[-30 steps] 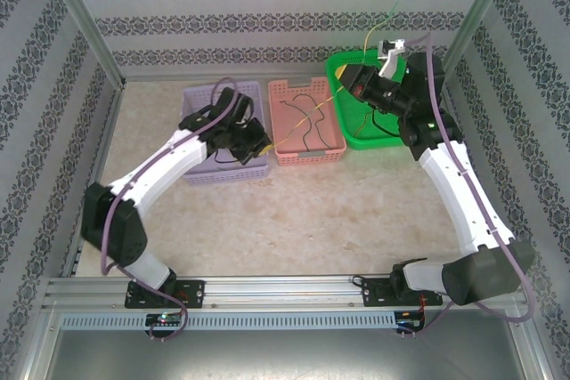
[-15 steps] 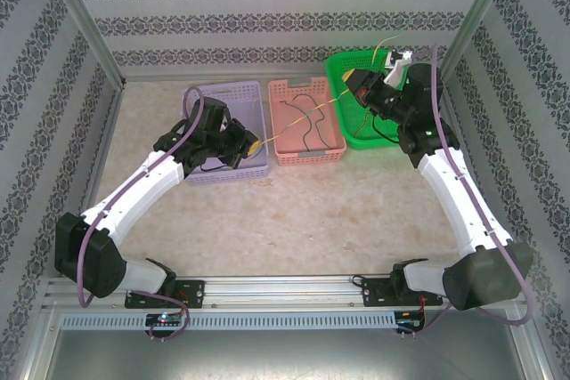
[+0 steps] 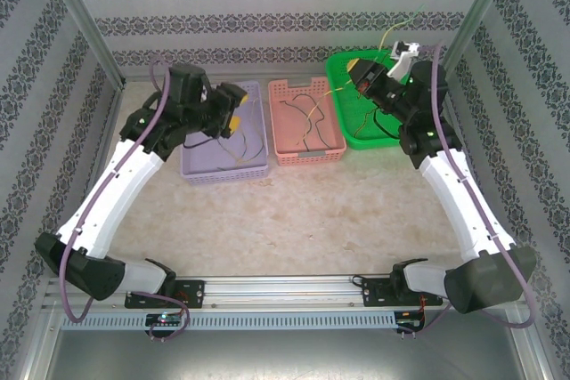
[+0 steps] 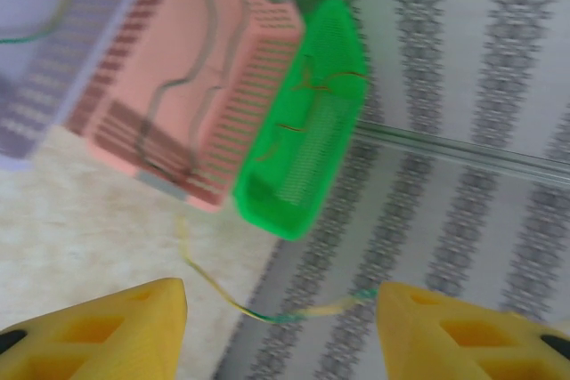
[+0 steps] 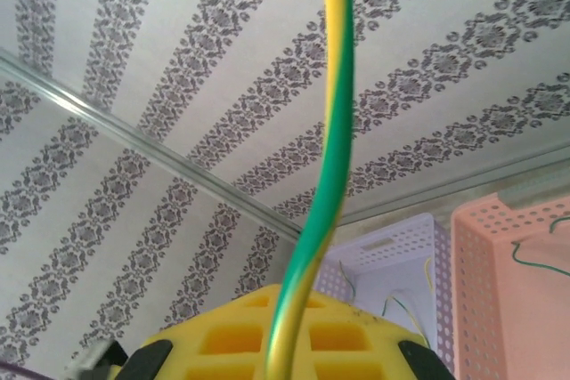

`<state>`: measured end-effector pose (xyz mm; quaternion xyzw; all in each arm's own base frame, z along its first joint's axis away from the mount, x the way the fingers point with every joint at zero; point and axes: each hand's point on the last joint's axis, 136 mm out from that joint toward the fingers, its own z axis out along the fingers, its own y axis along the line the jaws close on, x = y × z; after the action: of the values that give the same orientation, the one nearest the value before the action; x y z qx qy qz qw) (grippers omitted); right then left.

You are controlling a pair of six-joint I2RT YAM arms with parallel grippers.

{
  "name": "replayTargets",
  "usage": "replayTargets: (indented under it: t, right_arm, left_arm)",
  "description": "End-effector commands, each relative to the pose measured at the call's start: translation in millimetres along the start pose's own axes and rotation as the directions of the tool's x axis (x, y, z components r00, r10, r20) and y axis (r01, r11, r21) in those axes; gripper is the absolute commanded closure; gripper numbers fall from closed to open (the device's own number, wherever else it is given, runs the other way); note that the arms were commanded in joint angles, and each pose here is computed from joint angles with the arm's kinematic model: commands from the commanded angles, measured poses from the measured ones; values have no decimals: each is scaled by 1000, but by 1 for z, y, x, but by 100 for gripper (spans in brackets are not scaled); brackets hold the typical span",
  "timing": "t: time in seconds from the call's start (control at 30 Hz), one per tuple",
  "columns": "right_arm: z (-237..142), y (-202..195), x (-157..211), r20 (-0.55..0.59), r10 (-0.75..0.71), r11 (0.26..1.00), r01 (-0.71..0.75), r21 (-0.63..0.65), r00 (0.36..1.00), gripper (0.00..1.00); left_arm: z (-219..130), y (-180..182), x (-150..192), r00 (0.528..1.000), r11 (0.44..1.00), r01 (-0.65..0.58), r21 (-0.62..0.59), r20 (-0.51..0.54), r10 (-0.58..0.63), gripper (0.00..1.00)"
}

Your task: Untangle the cables

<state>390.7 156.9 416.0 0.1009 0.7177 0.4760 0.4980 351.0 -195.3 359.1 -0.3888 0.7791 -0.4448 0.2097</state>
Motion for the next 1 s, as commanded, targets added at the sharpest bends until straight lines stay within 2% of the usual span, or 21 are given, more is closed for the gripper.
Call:
replayTargets:
  t: [0.0, 0.03, 0.1, 0.17, 0.27, 0.37, 0.43, 0.53, 0.6, 0.73, 0.83, 0.97]
  right_arm:
    - [14, 14, 8, 45, -95, 995, 96, -38, 995, 100]
    - [19, 18, 15, 41, -108, 993, 110, -45, 993, 100]
    - [30, 26, 30, 44, -130, 988, 133, -79, 991, 100]
    - [38, 33, 47, 39, -135, 985, 138, -103, 990, 100]
    - [46, 43, 64, 17, -116, 983, 117, -138, 993, 100]
    - [48, 48, 81, -11, -94, 983, 91, -158, 995, 100]
    - [48, 49, 89, -26, -75, 984, 70, -165, 997, 100]
    - [47, 50, 98, -48, -63, 984, 54, -170, 997, 100]
    - [45, 49, 101, -52, -58, 985, 48, -164, 997, 100]
    - [44, 42, 99, -44, -49, 989, 42, -143, 998, 100]
    - [44, 37, 94, -36, -28, 992, 23, -127, 999, 100]
    - [49, 34, 93, -68, -6, 992, -3, -125, 998, 100]
  left_arm:
    - [24, -21, 36, 988, 995, 89, 33, -129, -84, 41]
    - [30, -28, 46, 982, 991, 120, 53, -150, -111, 40]
    - [42, -33, 65, 964, 977, 208, 51, -179, -196, 32]
    - [52, -33, 75, 938, 951, 306, 51, -188, -292, 31]
    - [57, -32, 66, 909, 908, 409, 95, -133, -395, 29]
    - [60, -32, 56, 901, 894, 434, 113, -84, -426, 28]
    - [66, -25, 57, 895, 891, 446, 85, -77, -440, 29]
    - [76, -11, 52, 882, 879, 471, 79, -54, -468, 40]
    - [78, -10, 50, 883, 878, 470, 90, -45, -468, 56]
    - [81, -2, 55, 891, 890, 454, 49, -56, -451, 78]
    - [79, 11, 54, 893, 893, 450, 20, -36, -449, 100]
    - [70, 20, 45, 905, 905, 425, 19, 7, -425, 100]
